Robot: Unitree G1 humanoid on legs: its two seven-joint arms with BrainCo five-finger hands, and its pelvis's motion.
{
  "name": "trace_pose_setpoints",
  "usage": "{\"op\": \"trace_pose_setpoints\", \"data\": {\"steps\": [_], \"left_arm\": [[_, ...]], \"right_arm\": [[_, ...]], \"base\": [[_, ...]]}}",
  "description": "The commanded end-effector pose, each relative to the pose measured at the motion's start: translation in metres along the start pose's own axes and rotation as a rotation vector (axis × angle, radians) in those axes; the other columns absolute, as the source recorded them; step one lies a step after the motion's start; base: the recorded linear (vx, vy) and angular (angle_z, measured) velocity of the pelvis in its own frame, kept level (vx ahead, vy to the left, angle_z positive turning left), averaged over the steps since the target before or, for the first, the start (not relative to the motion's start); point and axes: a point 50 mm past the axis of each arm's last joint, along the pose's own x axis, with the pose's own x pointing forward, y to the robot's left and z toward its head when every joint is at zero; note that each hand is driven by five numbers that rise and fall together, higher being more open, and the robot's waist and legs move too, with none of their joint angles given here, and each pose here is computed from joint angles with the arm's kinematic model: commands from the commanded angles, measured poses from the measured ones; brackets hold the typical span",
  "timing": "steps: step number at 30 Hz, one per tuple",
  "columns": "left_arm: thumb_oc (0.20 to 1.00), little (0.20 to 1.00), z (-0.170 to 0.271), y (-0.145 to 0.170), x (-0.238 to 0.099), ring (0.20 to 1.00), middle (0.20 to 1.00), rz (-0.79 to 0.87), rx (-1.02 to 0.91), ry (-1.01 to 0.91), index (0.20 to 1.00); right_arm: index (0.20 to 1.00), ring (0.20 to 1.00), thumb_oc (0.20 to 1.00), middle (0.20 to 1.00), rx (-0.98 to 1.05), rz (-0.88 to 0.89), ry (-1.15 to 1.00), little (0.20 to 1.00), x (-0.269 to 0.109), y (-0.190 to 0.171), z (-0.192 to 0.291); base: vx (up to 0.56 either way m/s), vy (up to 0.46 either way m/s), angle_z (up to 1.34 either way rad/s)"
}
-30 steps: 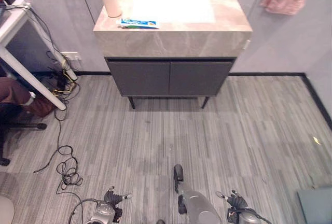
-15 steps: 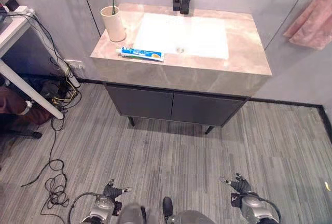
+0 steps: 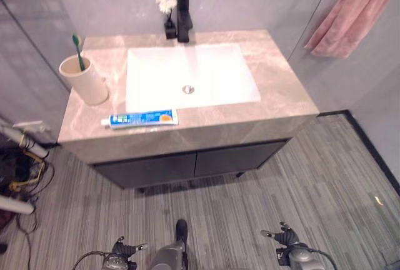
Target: Put brush and paste in cup on sink, flatten towel.
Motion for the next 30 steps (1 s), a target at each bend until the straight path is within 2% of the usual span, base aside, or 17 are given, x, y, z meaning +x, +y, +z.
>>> {"op": "trace_pose_setpoints", "data": {"steps": [1, 3, 10, 19, 25, 28, 30], "left_arm": [[1.0, 1.0, 0.014, 0.012, 0.002, 1.0, 1.0, 0.048, 0.086, -0.072, 1.0], [1.0, 1.0, 0.028, 0.016, 0.003, 1.0, 1.0, 0.056, 0.153, -0.145, 1.0], [1.0, 1.0, 0.026, 0.021, 0.004, 1.0, 1.0, 0.053, 0.345, -0.164, 1.0], [1.0, 1.0, 0.008, 0.032, -0.003, 1.0, 1.0, 0.072, 0.335, -0.211, 1.0], [1.0, 1.0, 0.008, 0.041, -0.009, 1.0, 1.0, 0.089, 0.442, -0.293, 1.0], [1.0, 1.0, 0.043, 0.067, -0.028, 1.0, 1.0, 0.09, 0.659, -0.543, 1.0], [1.0, 1.0, 0.067, 0.094, -0.05, 1.0, 1.0, 0.11, 0.671, -0.681, 1.0]], "right_arm": [[1.0, 1.0, 1.0, 1.0, -0.045, -0.025, -0.116, 1.0, 0.004, -0.016, 0.03], [1.0, 1.0, 1.0, 1.0, -0.059, -0.024, -0.163, 1.0, 0.004, -0.015, 0.043], [1.0, 1.0, 1.0, 1.0, -0.124, -0.031, -0.151, 1.0, 0.006, -0.021, 0.043], [1.0, 1.0, 1.0, 1.0, -0.267, -0.092, -0.119, 1.0, 0.006, -0.049, 0.034], [1.0, 1.0, 1.0, 1.0, -0.307, -0.146, -0.08, 1.0, 0.006, -0.067, 0.028], [1.0, 1.0, 1.0, 1.0, -0.316, -0.261, 0.032, 1.0, 0.003, -0.103, 0.013], [1.0, 1.0, 1.0, 1.0, -0.222, -0.334, 0.184, 1.0, -0.007, -0.122, -0.02]], "base": [[0.21, 0.226, -0.37], [0.2, 0.299, -0.18], [0.18, 0.033, -0.05], [0.08, -0.127, 0.32], [-0.01, -0.085, 0.3], [-0.08, -0.013, 0.92], [-0.01, 0.169, 1.37]]}}
